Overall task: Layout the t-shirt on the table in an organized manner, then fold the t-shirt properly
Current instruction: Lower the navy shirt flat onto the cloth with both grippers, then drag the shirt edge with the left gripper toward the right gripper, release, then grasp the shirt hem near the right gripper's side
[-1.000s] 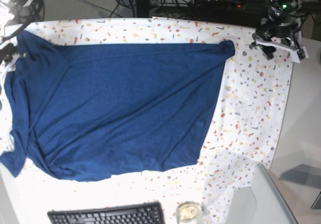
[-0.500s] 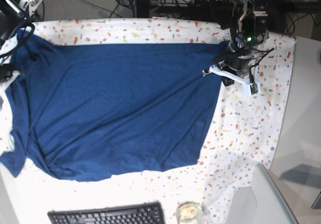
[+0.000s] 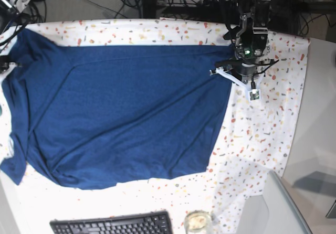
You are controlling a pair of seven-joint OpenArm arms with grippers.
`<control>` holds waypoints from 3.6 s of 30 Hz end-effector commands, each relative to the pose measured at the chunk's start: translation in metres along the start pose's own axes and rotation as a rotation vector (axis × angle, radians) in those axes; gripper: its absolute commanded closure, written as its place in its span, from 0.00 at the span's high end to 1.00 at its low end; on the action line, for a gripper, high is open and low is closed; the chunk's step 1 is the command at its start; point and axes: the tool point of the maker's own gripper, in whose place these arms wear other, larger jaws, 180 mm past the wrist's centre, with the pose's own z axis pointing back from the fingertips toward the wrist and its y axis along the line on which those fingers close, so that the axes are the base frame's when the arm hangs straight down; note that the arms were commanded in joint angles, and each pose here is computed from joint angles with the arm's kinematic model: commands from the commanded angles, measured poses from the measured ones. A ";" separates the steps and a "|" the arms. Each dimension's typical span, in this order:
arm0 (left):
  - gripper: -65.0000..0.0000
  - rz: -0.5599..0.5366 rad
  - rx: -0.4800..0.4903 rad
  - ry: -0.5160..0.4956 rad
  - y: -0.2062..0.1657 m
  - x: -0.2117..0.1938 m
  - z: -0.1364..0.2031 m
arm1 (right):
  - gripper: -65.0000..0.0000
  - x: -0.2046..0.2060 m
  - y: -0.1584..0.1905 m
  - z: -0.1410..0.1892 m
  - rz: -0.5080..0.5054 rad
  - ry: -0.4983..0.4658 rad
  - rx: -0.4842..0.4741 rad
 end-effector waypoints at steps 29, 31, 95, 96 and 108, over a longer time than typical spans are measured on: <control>0.00 0.096 -0.200 -0.059 -0.085 0.055 -0.008 | 0.01 0.026 0.002 0.022 0.148 -0.047 -0.072; 0.00 0.081 -0.168 -0.060 -0.073 0.052 -0.019 | 0.01 0.022 0.006 0.011 0.123 -0.038 -0.038; 0.00 0.149 0.091 -0.072 0.093 0.004 0.071 | 0.45 0.151 0.042 0.003 0.071 -0.306 0.156; 0.00 0.147 0.092 -0.073 0.094 0.004 0.071 | 0.38 0.151 0.042 0.003 0.071 -0.306 0.156; 0.00 0.140 0.094 -0.063 0.096 -0.001 0.072 | 0.02 0.148 0.038 0.003 0.069 -0.299 0.152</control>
